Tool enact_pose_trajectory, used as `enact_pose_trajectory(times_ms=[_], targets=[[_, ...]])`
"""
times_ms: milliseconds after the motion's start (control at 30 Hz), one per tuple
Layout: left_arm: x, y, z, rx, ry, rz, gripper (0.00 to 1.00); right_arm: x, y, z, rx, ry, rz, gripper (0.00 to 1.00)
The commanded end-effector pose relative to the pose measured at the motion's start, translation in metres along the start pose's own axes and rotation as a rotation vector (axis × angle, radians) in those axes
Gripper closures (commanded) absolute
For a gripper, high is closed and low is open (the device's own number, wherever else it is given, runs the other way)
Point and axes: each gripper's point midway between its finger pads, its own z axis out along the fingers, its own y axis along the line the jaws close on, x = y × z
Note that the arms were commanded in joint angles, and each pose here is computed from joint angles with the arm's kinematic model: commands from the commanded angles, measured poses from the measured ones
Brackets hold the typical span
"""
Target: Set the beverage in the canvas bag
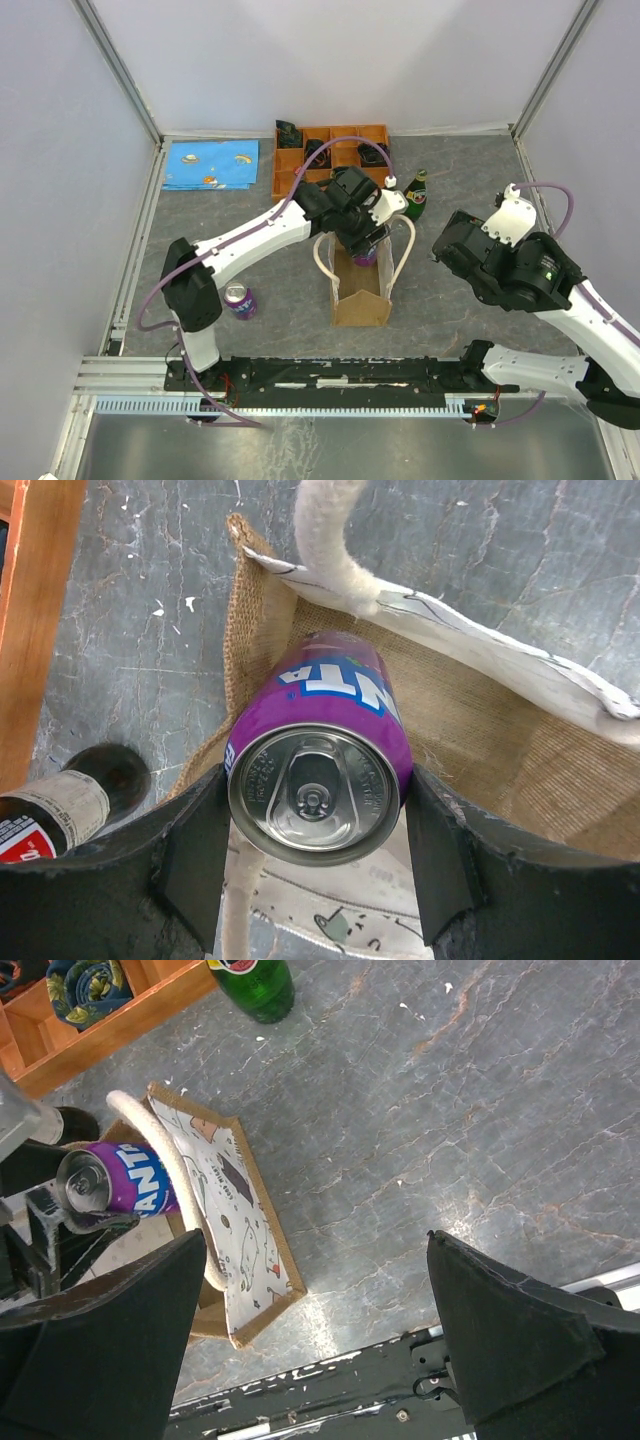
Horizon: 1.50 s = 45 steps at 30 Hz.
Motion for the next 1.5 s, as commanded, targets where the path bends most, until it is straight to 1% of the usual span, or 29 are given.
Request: enact_pose_trajectory(times_ms=[0, 567, 800, 833, 967, 1167, 1300, 1400, 1467], targets=[[-0.032, 0.013, 0.005, -0.070, -0.121, 0.049, 0.97, -0.011, -0.008, -0.003, 0.013, -0.049, 0.014, 0.01], [-0.018, 0.011, 0.055, -0.065, -0.060, 0.000, 0.97, -0.014, -0.025, -0.008, 0.030, -0.057, 0.035, 0.01], [-0.019, 0.008, 0.062, -0.059, -0.066, -0.030, 0.97, -0.013, -0.027, -0.008, 0.033, -0.055, 0.037, 0.01], [-0.019, 0.007, 0.063, -0.055, -0.067, -0.035, 0.97, -0.012, -0.027, -0.007, 0.033, -0.054, 0.036, 0.01], [-0.023, 0.001, 0.063, -0.030, -0.088, -0.070, 0.89, -0.011, -0.026, -0.006, 0.032, -0.053, 0.035, 0.01], [-0.032, -0.005, 0.060, -0.011, -0.143, -0.102, 0.88, -0.011, -0.025, -0.006, 0.031, -0.052, 0.032, 0.01], [-0.030, -0.004, 0.065, -0.022, -0.134, -0.098, 0.87, -0.010, -0.025, -0.006, 0.029, -0.051, 0.034, 0.01], [-0.028, -0.001, 0.069, -0.050, -0.126, -0.090, 0.82, -0.010, -0.026, -0.006, 0.027, -0.051, 0.034, 0.01], [-0.028, 0.001, 0.071, -0.072, -0.121, -0.081, 0.81, -0.010, -0.026, -0.006, 0.028, -0.051, 0.039, 0.01]])
